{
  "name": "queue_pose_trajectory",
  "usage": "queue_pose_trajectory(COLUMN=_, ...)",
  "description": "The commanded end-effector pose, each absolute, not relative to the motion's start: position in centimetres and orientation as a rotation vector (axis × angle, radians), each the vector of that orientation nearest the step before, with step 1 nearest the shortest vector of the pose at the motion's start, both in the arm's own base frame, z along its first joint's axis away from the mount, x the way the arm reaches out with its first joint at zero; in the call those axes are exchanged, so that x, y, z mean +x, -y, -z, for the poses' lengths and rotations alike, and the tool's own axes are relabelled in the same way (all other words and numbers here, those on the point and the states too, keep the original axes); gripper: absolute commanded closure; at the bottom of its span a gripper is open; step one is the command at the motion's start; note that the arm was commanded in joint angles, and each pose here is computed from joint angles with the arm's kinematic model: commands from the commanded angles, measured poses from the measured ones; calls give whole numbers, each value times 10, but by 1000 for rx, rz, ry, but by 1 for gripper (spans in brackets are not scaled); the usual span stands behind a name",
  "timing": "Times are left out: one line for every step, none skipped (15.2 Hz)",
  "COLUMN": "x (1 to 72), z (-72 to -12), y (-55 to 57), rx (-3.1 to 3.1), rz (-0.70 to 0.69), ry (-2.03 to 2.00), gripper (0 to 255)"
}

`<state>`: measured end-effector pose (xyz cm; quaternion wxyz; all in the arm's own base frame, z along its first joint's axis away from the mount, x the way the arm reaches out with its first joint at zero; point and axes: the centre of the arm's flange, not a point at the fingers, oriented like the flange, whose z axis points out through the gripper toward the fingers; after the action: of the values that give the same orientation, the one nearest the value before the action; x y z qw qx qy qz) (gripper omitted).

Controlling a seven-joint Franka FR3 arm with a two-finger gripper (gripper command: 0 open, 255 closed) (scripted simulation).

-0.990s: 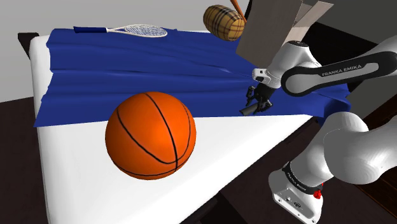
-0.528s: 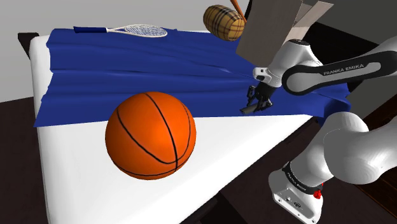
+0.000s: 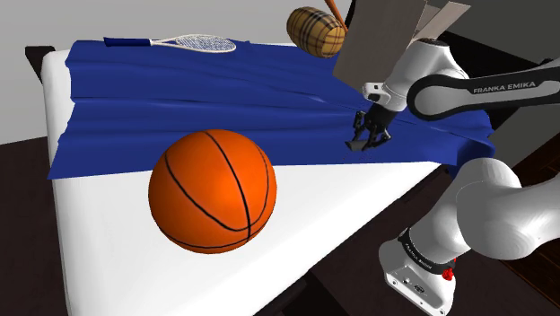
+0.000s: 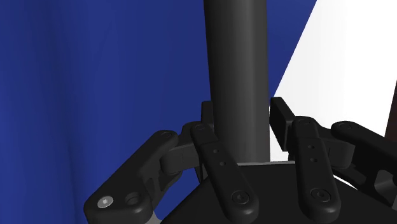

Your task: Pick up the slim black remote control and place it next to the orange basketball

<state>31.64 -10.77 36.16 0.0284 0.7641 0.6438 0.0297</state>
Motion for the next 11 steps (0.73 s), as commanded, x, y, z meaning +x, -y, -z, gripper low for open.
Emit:
queue_pose_trajectory(x=317, z=-373, y=108, rx=2358, rz=-91, ry=-1987, gripper=255)
queue_pose_trajectory(x=317, z=-378, y=108, rx=2358, rz=-91, ry=-1987, gripper=255)
queue_pose_trajectory(x=317, z=-383, y=108, rx=2358, rz=-91, ry=-1987, gripper=255)
queue_pose_trajectory(x=317, z=-389, y=108, rx=2358, rz=-91, ry=-1987, gripper=255)
queue_pose_trajectory(x=317, z=-394, y=108, rx=2358, rz=-91, ry=-1987, gripper=255)
queue_pose_trajectory(x=317, z=-399, y=108, rx=2358, rz=-91, ry=-1987, gripper=255)
queue_pose_trajectory(x=317, z=-404, y=108, rx=2358, rz=-91, ry=-1987, gripper=255)
queue_pose_trajectory(x=317, z=-410, y=108, rx=2358, rz=-91, ry=-1987, gripper=255)
queue_pose_trajectory(x=317, z=-415, y=108, rx=2358, rz=-91, ry=-1987, gripper=255)
queue_pose_trajectory(x=317, z=-420, y=108, rx=2358, rz=-91, ry=-1987, gripper=255)
queue_pose_trajectory(x=317, z=-426, y=108, rx=2358, rz=-91, ry=-1987, gripper=255)
